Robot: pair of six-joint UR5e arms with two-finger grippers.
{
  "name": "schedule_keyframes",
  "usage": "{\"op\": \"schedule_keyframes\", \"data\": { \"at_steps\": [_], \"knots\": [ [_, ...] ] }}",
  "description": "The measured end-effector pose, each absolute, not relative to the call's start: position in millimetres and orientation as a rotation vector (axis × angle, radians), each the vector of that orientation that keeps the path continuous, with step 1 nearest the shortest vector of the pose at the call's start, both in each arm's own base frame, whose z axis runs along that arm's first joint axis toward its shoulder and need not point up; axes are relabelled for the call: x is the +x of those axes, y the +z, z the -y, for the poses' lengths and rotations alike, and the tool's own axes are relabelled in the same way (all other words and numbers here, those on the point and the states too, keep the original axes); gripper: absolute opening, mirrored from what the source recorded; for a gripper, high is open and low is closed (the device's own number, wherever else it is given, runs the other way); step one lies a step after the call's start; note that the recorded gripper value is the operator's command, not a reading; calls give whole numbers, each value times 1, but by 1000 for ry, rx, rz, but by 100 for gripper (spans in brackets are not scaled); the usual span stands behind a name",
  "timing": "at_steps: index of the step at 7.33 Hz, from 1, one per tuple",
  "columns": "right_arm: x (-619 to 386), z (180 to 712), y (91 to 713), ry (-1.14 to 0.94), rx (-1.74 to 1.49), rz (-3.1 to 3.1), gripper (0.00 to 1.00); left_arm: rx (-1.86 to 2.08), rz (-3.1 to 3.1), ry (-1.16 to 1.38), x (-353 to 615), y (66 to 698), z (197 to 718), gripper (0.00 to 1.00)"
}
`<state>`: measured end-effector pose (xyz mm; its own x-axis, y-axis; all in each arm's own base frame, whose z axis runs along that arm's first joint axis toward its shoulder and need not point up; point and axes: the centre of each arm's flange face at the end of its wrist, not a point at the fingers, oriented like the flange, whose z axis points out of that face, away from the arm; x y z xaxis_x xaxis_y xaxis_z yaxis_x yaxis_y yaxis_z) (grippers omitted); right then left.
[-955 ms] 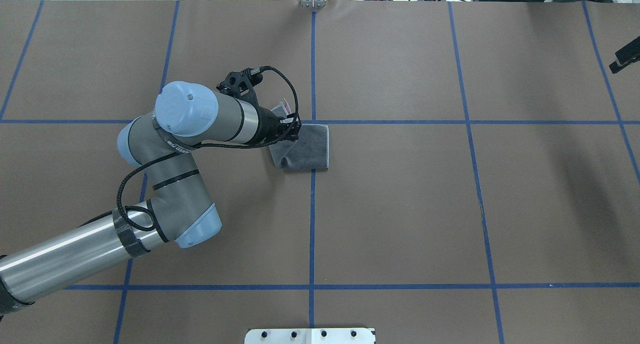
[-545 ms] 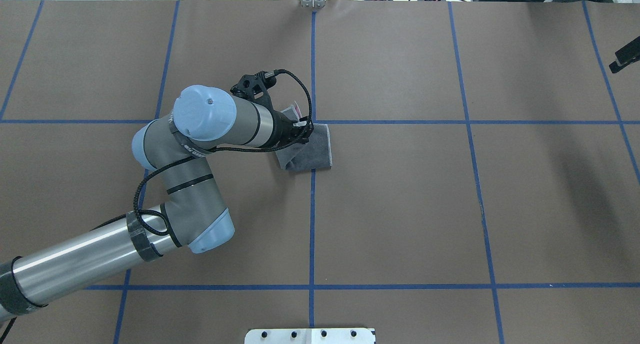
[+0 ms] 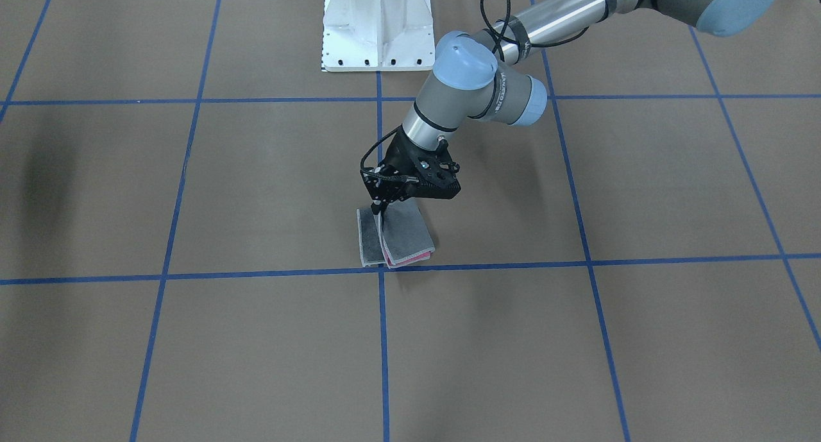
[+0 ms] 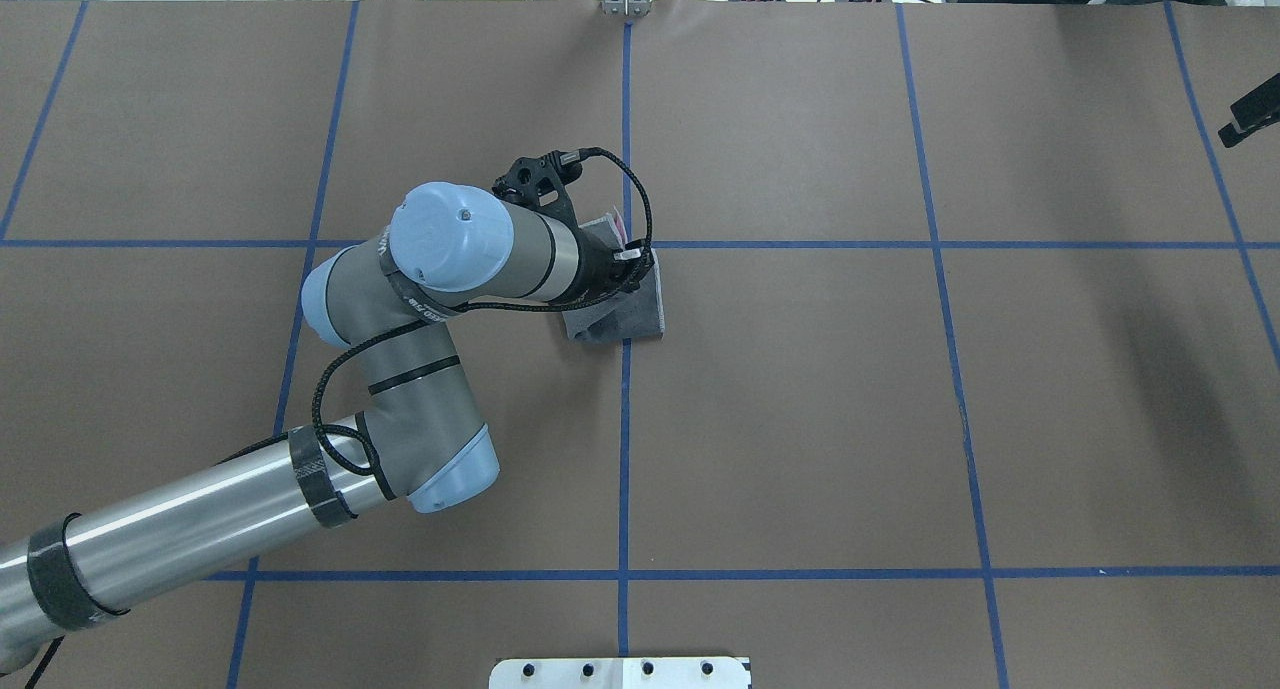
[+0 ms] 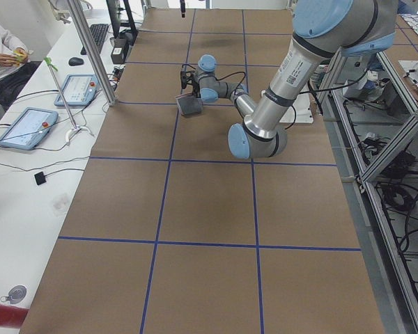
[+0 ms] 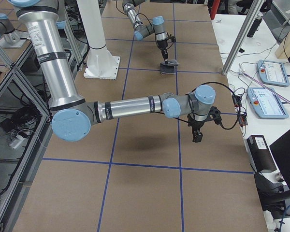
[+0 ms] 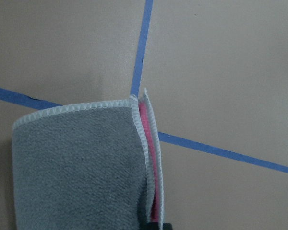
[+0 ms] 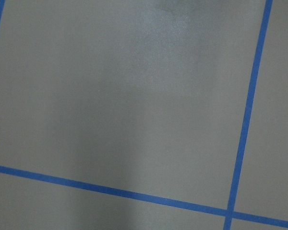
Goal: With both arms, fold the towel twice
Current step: 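Fold the held end over toward the strip's far end with the left gripper, then lay the folded end down on the towel and open the left gripper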
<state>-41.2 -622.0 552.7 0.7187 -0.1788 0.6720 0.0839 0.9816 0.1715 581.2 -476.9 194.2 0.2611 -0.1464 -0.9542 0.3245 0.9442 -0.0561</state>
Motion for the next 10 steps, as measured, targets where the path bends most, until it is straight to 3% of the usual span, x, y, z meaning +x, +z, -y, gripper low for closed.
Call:
{"op": "schedule_keyframes", "data": {
  "at_steps": [3, 4, 5, 6, 10],
  "knots": [
    [-41, 622, 553, -146, 132, 757, 100, 179, -1260, -324, 599, 190, 469, 0],
    [-41, 622, 552, -146, 133, 757, 100, 183, -1259, -325, 606, 184, 469, 15],
    [-41, 622, 552, -146, 133, 757, 100, 185, -1257, -326, 610, 183, 469, 48],
    [-41, 622, 552, -146, 133, 757, 100, 185, -1255, -326, 611, 183, 469, 99],
    [-41, 622, 552, -146, 134, 757, 100, 185, -1278, -330, 613, 164, 470, 100]
  ]
}}
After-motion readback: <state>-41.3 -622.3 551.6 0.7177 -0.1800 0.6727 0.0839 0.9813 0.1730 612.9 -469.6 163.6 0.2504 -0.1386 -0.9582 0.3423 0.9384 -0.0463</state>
